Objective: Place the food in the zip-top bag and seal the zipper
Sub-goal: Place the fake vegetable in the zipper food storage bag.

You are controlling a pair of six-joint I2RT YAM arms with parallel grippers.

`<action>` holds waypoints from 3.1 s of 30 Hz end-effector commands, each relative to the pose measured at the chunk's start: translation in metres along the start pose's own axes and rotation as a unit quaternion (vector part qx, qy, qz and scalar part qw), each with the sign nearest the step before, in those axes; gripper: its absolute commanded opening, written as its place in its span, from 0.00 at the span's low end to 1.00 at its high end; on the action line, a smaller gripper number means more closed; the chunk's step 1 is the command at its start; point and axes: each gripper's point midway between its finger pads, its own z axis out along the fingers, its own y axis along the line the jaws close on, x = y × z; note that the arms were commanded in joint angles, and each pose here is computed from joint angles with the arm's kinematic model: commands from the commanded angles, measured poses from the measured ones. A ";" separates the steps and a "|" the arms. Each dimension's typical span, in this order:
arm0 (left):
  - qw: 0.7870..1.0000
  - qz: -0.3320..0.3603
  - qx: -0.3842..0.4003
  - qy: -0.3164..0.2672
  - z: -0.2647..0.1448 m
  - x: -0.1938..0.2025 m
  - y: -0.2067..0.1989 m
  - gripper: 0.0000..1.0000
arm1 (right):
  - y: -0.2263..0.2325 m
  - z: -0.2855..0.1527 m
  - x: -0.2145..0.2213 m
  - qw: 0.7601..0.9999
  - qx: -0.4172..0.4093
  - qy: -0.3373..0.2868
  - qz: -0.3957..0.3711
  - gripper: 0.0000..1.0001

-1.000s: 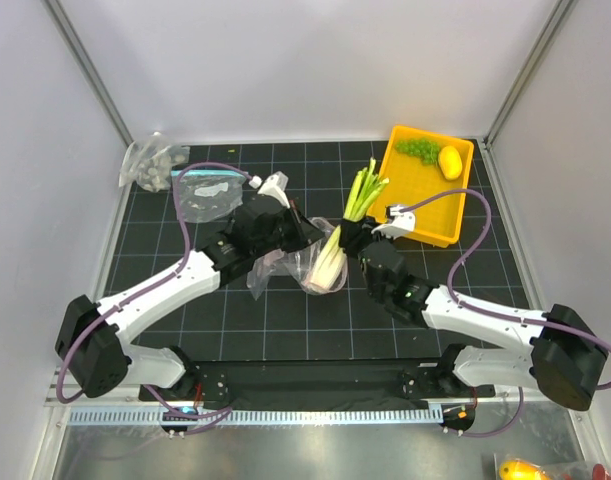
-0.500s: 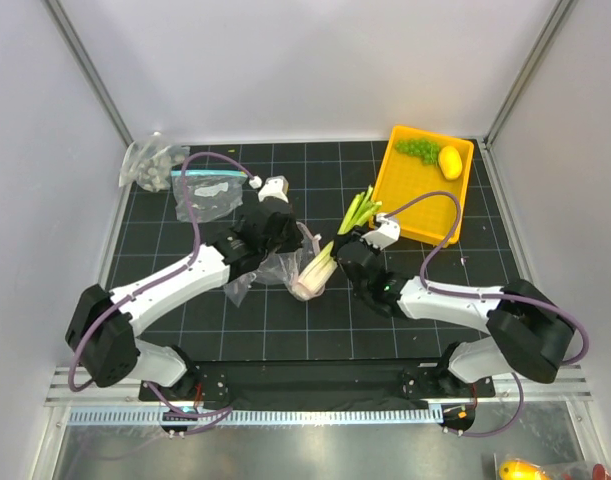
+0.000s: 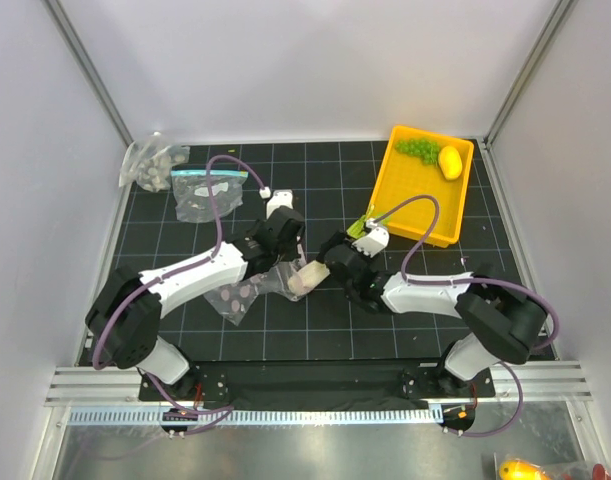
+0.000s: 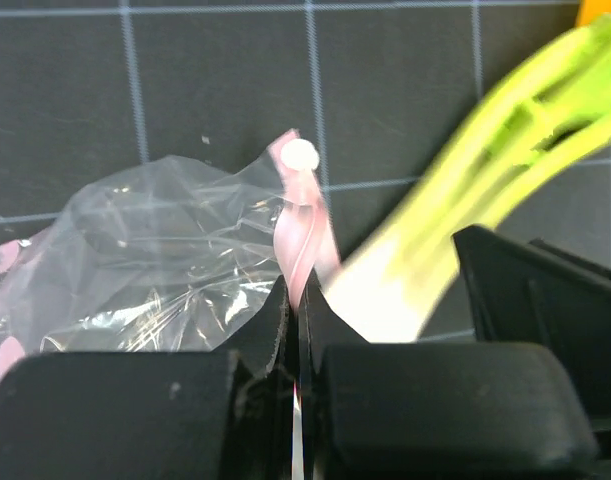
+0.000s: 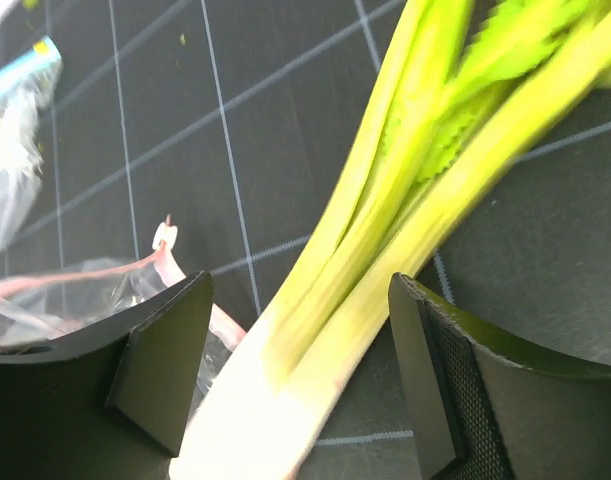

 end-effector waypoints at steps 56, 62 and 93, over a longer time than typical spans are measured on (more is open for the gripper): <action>0.989 0.127 0.014 -0.080 0.010 -0.027 -0.002 0.00 | 0.013 -0.031 0.071 0.849 -0.170 0.373 -0.332 0.70; 0.982 0.156 0.047 -0.100 0.007 -0.025 -0.006 0.00 | 0.018 -0.066 0.073 0.842 -0.220 0.362 -0.335 0.70; 0.978 0.158 0.050 -0.126 -0.002 -0.025 0.001 0.00 | -0.001 -0.033 0.057 0.734 -0.261 0.182 -0.600 0.86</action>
